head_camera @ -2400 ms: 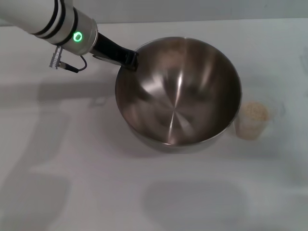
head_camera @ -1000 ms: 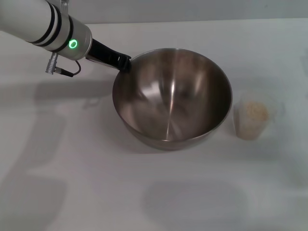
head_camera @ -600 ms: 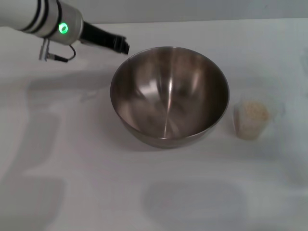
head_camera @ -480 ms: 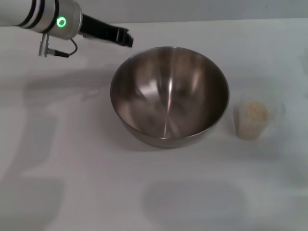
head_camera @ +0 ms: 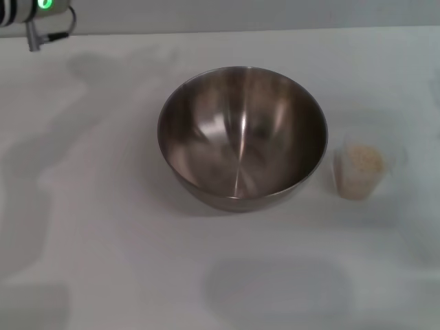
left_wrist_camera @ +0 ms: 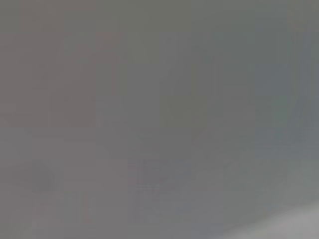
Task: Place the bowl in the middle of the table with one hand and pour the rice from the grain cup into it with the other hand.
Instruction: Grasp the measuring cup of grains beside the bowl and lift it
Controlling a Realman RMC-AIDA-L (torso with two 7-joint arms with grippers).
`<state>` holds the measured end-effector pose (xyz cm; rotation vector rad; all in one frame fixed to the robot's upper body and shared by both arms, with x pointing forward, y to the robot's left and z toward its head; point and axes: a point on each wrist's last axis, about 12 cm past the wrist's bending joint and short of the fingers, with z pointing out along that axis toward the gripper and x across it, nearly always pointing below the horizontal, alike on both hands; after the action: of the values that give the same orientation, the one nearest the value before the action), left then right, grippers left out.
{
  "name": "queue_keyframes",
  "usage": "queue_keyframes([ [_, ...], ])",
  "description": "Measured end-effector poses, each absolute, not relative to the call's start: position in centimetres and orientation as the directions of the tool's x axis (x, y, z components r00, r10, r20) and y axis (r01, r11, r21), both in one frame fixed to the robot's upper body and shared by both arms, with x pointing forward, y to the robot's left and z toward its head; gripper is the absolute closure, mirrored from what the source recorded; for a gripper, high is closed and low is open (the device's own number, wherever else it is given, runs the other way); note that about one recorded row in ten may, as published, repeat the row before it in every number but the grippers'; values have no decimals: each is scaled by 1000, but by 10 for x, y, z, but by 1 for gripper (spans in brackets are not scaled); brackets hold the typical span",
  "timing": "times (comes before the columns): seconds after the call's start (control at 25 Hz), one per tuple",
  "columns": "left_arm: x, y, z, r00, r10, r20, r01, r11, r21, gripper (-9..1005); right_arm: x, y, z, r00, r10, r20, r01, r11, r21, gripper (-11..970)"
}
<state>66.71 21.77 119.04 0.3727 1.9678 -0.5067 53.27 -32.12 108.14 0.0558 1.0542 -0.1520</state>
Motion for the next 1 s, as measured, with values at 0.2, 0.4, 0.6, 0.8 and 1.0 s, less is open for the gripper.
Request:
queue_keyframes([
  [0.2, 666, 246, 1193, -184, 61, -981, 297, 955, 4, 604, 533, -323, 1082, 485, -103, -868, 154, 988, -31, 207],
  [0.4, 650, 249, 1205, 65, 263, -963, 51, 962, 267, 569, 532, -325, 1081, 480, -114, -870, 159, 986, -41, 208],
  [0.6, 618, 232, 1195, 295, 496, -817, -202, 868, 454, 569, 531, -327, 1081, 477, -119, -871, 163, 986, -46, 208],
  [0.8, 597, 224, 1170, 450, 358, -818, -173, 934, 313, 566, 531, -327, 1080, 471, -118, -874, 169, 985, -42, 207],
  [1.0, 587, 234, 1147, 449, -18, -893, 53, 999, 7, 564, 531, -326, 1077, 455, -107, -884, 171, 985, -31, 208],
])
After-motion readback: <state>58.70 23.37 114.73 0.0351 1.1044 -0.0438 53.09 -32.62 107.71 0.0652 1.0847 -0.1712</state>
